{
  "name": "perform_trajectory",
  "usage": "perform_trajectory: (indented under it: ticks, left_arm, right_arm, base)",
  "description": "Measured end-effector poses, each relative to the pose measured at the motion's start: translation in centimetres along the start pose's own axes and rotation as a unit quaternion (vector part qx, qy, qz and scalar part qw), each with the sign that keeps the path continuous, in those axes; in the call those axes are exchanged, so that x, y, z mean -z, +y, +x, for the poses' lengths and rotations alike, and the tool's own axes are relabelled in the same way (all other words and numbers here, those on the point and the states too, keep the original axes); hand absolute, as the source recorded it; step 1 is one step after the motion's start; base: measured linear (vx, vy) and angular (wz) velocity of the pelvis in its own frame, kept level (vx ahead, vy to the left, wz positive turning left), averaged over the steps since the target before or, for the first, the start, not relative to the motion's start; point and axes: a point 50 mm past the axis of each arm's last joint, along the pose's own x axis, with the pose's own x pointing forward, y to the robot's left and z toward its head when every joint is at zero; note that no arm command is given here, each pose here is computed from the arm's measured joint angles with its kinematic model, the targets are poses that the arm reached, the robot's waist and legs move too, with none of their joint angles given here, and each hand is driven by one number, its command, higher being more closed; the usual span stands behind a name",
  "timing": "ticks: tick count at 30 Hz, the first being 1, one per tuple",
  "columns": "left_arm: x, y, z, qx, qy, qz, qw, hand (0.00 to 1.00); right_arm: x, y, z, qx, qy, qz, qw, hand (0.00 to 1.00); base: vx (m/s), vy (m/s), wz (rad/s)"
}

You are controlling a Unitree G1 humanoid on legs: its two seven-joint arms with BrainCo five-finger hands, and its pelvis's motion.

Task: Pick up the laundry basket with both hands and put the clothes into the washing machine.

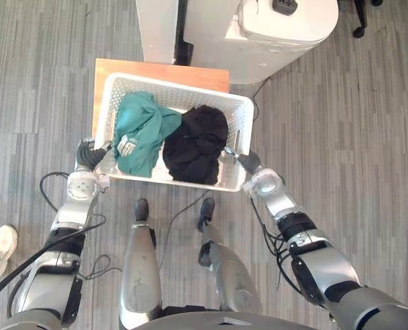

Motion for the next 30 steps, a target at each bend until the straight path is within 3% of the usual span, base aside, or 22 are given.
perform_trajectory:
  ticks: [16, 23, 30]
  left_arm:
    - [4.0, 0.4, -4.9, 0.013, 0.037, 0.003, 0.999, 1.00]
    - [8.3, 0.1, -9.0, 0.066, 0.112, 0.017, 0.991, 1.00]
    - [10.8, -1.4, -12.3, 0.103, 0.170, -0.023, 0.980, 1.00]
  right_arm:
    - [3.0, 2.6, -4.8, -0.023, -0.006, 0.054, 0.998, 1.00]
    - [2.1, 1.4, -6.0, -0.013, -0.041, 0.088, 0.995, 1.00]
    - [2.2, 0.2, -7.2, 0.003, -0.063, 0.109, 0.992, 1.00]
  base:
    - [0.04, 0.005, -0.02]
    - [0.07, 0.003, -0.05]
    - [0.04, 0.010, -0.12]
